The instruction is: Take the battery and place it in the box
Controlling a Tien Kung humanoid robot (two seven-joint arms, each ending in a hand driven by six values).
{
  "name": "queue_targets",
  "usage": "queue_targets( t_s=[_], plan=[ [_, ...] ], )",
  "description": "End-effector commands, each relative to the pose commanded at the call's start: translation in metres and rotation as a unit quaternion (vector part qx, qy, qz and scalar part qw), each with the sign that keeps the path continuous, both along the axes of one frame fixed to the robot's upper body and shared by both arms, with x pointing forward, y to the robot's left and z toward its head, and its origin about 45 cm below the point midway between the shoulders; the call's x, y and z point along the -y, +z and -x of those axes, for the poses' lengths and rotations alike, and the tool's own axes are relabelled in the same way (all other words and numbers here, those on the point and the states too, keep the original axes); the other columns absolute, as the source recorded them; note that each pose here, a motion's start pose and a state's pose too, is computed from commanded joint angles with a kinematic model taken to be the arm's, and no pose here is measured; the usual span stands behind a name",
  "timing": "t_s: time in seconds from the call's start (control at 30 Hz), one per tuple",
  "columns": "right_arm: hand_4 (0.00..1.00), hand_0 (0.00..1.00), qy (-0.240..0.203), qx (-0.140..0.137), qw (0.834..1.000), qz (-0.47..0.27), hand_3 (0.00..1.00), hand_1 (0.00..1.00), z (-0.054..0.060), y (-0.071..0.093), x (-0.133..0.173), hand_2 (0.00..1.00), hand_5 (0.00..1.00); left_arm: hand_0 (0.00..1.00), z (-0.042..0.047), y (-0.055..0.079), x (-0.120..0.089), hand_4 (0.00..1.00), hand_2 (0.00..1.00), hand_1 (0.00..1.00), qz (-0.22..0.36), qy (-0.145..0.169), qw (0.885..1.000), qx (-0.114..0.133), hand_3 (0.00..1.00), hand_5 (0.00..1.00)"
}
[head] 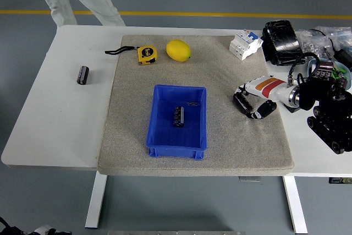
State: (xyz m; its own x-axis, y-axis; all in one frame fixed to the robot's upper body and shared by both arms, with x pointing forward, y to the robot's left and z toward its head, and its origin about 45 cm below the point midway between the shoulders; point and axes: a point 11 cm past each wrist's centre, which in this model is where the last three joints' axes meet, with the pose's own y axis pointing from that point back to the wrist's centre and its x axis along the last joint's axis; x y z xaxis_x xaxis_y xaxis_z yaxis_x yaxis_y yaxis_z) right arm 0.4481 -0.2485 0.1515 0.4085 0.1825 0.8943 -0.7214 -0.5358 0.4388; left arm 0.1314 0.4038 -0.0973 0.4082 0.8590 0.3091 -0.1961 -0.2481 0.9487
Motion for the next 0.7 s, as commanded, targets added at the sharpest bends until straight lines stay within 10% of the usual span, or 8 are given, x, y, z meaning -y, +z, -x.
queue_targets(
  t_s=[0.07,0.7],
  plan=[
    [0.65,0.545,0.002,0.005,1.0,-0.003,0.552,0.541,0.0,0.002,-0.001,0.61,0.071,0.747,0.0011,0.0,0.0,0.605,0.707,0.702,0.001,0.001,1.0,-0.001,0.567,0.528],
    [0.614,0.509,0.006,0.03,0.999,-0.014,0.507,0.504,-0.007,0.024,0.003,0.551,0.049,0.747,0.0035,0.001,-0.007,0.605,0.706,0.702,-0.007,0.0,1.0,-0.004,0.567,0.529]
  ],
)
